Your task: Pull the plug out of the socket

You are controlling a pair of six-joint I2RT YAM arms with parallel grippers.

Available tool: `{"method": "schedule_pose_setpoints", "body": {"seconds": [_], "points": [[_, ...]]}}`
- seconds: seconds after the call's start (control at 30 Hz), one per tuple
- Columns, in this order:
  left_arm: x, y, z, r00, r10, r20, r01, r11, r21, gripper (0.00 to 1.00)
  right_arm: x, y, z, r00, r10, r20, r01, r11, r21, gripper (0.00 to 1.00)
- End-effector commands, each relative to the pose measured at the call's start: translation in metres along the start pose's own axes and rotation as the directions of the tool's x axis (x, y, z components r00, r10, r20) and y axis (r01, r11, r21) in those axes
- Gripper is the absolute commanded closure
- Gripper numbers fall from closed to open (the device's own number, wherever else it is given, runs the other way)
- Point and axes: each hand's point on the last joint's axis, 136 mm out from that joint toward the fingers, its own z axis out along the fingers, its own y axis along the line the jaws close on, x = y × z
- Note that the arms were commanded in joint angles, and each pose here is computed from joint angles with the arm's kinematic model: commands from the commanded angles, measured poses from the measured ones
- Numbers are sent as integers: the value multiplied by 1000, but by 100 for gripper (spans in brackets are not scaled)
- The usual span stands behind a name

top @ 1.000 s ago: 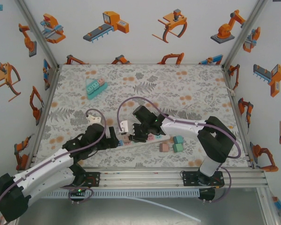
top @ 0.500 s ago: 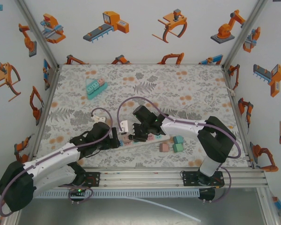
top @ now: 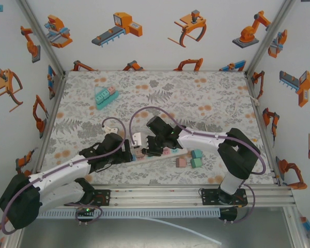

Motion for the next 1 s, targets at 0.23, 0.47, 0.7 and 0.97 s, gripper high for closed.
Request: {"method": "schedule_pose_setpoints", "body": {"seconds": [0.23, 0.47, 0.7, 0.97], "points": [[27, 16, 12, 990, 54, -131, -64, 995, -75, 24, -39, -5, -8, 991, -7, 135, 7, 1000, -2, 78], [33, 18, 16, 983, 76, -169, -94, 991, -99, 24, -53, -6, -17, 982, -6, 191, 4, 1000, 14, 82], [33, 24, 17, 981, 86, -172, -110, 984, -137, 25, -58, -9, -26, 976, -16, 217, 6, 999, 44, 85], [32, 29, 15, 983, 84, -163, -110, 981, -161, 25, -60, -13, -39, 966, -17, 258, -5, 996, 84, 88]]}}
